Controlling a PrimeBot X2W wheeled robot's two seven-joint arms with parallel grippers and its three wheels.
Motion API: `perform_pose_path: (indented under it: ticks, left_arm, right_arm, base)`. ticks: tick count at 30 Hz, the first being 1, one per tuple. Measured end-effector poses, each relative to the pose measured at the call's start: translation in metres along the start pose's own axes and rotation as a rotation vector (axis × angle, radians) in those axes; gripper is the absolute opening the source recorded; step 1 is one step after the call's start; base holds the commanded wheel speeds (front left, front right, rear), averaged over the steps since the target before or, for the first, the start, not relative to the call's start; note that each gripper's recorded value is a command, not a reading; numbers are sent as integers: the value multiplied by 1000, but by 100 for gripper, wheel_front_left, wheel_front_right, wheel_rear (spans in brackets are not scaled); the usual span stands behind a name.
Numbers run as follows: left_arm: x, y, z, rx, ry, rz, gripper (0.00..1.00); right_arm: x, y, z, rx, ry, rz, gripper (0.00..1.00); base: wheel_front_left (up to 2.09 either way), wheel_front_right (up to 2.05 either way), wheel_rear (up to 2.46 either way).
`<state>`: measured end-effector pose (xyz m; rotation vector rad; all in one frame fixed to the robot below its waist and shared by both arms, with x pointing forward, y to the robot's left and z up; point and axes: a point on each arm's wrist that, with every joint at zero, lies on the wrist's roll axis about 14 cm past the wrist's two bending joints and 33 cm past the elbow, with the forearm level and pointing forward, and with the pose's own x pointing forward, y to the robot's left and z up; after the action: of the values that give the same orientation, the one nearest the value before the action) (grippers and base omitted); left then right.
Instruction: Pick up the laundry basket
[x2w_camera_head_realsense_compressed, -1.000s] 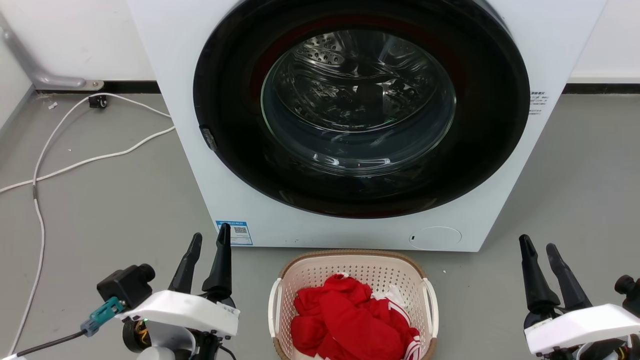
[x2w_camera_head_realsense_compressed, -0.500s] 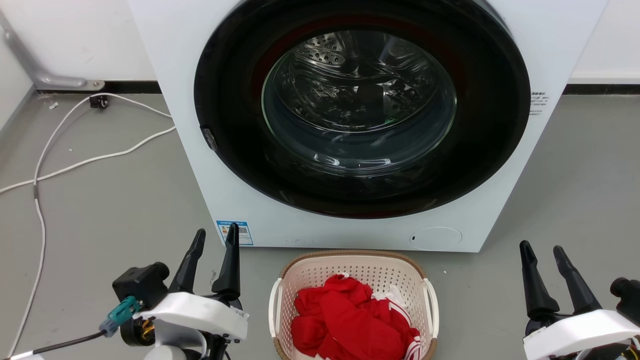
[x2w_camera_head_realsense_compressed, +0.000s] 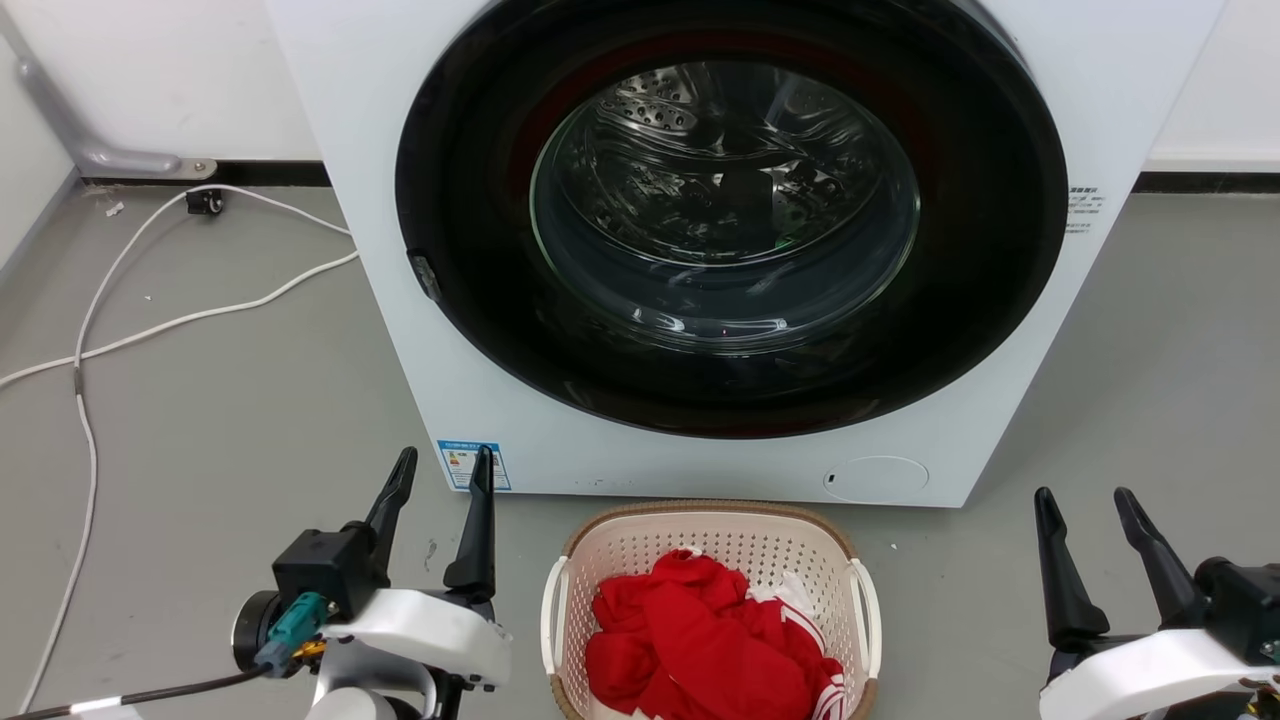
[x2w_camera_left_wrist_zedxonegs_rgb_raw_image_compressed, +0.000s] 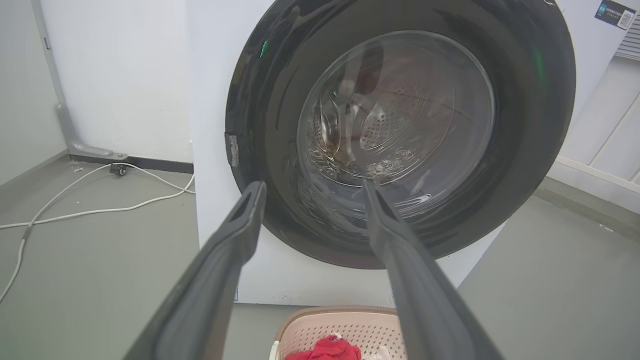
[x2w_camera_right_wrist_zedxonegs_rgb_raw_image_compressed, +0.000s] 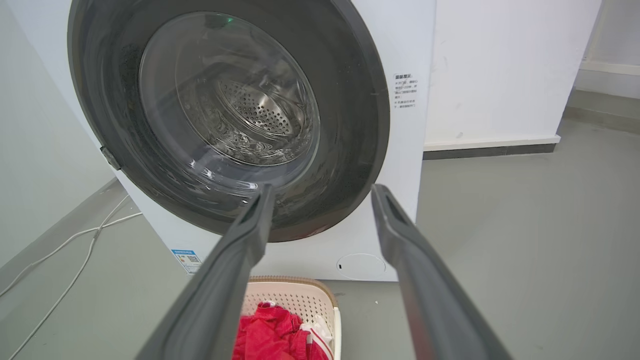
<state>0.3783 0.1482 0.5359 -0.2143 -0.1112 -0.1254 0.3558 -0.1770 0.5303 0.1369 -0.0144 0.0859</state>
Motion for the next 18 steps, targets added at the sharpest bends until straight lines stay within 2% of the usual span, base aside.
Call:
perform_pose_path:
  ticks: [9, 18]
  left_arm:
    - [-2, -5, 1, 120, -11, -23, 100]
    - [-3, -13, 1, 191, -22, -45, 100]
  right_arm:
    - [-3, 3, -3, -101, 12, 8, 100]
    - [-4, 5, -3, -182, 15, 15, 100]
  base:
    - [0, 0, 0]
    - [0, 0, 0]
